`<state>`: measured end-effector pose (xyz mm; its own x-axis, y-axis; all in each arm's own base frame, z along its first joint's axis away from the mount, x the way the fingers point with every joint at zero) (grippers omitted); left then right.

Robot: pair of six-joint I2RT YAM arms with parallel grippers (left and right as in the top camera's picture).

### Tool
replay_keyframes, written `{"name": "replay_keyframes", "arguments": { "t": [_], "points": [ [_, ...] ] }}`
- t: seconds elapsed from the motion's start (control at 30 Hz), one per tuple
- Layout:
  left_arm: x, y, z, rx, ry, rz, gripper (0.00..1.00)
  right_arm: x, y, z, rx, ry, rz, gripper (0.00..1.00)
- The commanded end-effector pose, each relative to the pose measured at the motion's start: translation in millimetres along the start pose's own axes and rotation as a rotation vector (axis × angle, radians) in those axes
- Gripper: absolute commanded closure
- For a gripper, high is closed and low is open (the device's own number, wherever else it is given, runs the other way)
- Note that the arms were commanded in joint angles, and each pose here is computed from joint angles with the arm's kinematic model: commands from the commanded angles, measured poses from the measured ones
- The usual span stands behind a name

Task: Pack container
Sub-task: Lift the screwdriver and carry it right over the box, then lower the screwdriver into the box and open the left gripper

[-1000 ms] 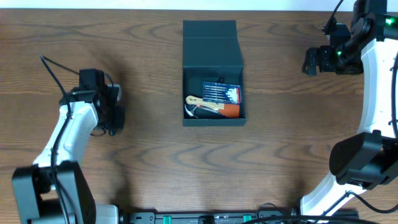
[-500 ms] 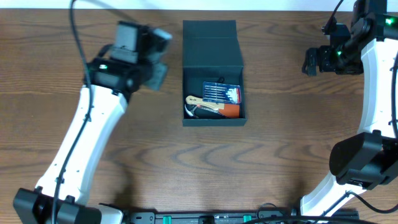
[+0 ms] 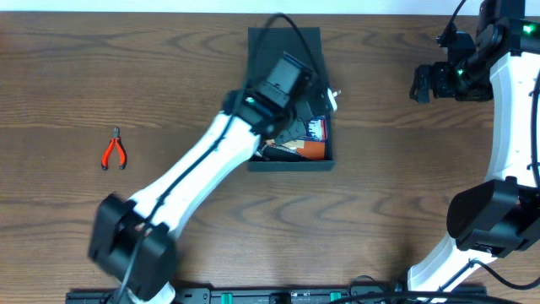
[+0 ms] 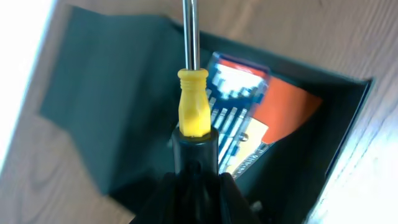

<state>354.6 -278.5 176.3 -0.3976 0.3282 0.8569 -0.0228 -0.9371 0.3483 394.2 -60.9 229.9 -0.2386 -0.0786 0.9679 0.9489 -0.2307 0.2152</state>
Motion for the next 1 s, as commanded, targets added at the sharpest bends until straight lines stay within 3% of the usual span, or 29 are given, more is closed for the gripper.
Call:
{"name": "replay_keyframes", "arguments": {
  "t": [0.0,0.37,0.67,0.77,0.87,0.9,0.97],
  "points": [
    [-24.4,-11.9,-6.4,-0.037,-0.05,0.051,0.94,-4.4,-1.2,-0.9,0.007,0.01,0.016,0.01],
    [-83.9,-42.5,-30.6,-0.021,-0.179,0.164,0.94,-4.4,-1.2,-1.0,0.008,0.009,0.016,0.01],
    [-87.6,-54.1,-25.2,0.005,-0.181,0.181,0.93,-4.4,-1.2,-1.0,0.008,0.009,0.016,0.01],
    [-86.9,-54.9,-25.5,0.01,-0.183,0.184,0.6,-4.4,-1.2,-1.0,0.008,0.009,0.016,0.01],
    [-86.3,-56.1,-26.9,0.013,-0.189,0.19,0.17,-4.4,-1.2,-1.0,0.008,0.009,0.016,0.01],
    [-85.8,-57.0,-26.8,0.02,-0.188,0.196,0.07,-4.4,-1.2,-1.0,0.008,0.009,0.016,0.01],
    [-82.7,-59.2,-26.1,0.022,-0.181,0.213,0.01,-4.4,-1.2,-1.0,0.008,0.009,0.016,0.01]
  ]
}}
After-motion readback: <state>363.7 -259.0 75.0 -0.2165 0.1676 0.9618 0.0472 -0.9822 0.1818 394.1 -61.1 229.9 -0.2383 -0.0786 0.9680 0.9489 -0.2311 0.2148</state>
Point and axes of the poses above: each gripper's point midway between its finger pads, its own x axis back along the fingers, its own z axis along the line the jaws close on, y = z × x, the point moved 3 cm from there along x, back along the fingers, and after that the axes turned 14 degrees about -x, right-handed, at the moved point
